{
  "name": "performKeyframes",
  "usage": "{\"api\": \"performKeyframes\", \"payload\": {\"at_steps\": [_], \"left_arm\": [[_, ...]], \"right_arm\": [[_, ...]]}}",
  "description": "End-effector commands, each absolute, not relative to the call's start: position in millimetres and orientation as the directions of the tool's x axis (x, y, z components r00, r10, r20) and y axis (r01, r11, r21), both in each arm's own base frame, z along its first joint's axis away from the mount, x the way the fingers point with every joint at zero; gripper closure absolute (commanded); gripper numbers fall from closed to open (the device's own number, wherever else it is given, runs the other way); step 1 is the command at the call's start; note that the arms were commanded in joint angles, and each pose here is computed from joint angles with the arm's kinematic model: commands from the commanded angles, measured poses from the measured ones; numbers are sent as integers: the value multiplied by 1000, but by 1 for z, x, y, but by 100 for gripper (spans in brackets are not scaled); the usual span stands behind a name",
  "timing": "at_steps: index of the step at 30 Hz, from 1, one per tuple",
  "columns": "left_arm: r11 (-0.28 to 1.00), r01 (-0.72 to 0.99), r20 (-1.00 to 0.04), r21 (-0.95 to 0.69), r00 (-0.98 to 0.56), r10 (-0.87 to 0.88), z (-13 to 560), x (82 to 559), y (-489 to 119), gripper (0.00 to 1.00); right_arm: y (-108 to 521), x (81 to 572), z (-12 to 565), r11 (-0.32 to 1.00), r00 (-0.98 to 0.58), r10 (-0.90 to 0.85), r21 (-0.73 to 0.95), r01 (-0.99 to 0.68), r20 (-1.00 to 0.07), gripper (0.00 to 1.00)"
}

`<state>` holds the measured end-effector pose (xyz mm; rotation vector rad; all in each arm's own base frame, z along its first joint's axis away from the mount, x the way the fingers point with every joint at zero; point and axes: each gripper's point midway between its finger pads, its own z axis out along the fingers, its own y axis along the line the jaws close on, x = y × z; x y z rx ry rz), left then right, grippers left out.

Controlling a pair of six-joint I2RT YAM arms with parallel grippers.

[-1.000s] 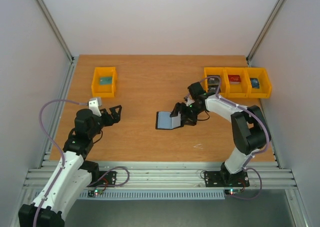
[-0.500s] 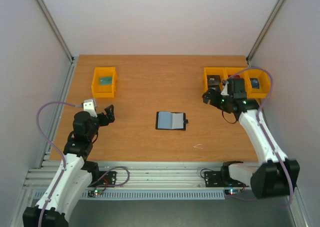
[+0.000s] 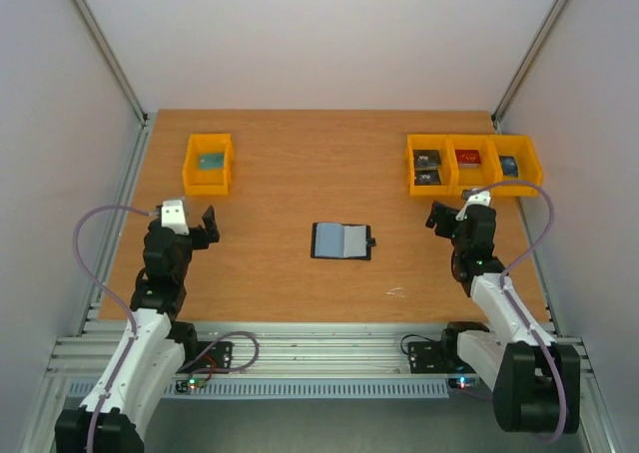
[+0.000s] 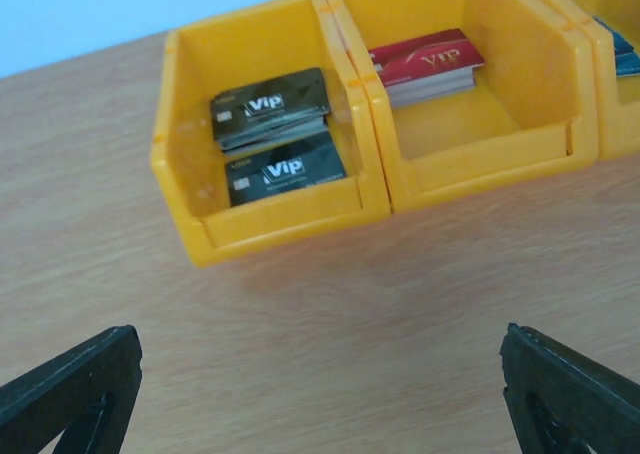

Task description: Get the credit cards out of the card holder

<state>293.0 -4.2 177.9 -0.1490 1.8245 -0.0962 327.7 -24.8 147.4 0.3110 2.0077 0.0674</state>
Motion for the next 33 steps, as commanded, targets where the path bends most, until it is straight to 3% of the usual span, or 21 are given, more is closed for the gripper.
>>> {"api": "performKeyframes", "payload": {"at_steps": [1, 6, 12, 16, 20, 25, 33], "left_arm": [[995, -76, -983, -67, -168, -79, 178, 298, 5, 1], [999, -46, -998, -2, -65, -5, 170, 297, 2, 1], [999, -24, -997, 21, -81, 19, 162, 304, -1, 1], [990, -136, -996, -22, -79, -33, 162, 313, 17, 1], [984, -152, -984, -95, -132, -116, 154, 335, 17, 1], [982, -175, -978, -69, -181, -100, 145, 371, 19, 1], [999, 27, -970, 17, -244, 23, 113, 398, -13, 1]], "right_arm": [[-35, 352, 177, 980, -203, 143, 110, 167, -969, 2], [-29, 365, 152, 988, -172, 120, 101, 117, -978, 1], [-16, 378, 125, 998, -178, 67, 63, 27, -982, 2], [-7, 386, 109, 998, -173, 47, 53, -29, -984, 2], [-9, 394, 102, 998, -244, 50, 56, -18, -968, 2], [-4, 399, 99, 997, -283, 44, 58, -44, -958, 1], [-7, 403, 98, 998, -299, 48, 60, -29, -953, 1]]}}
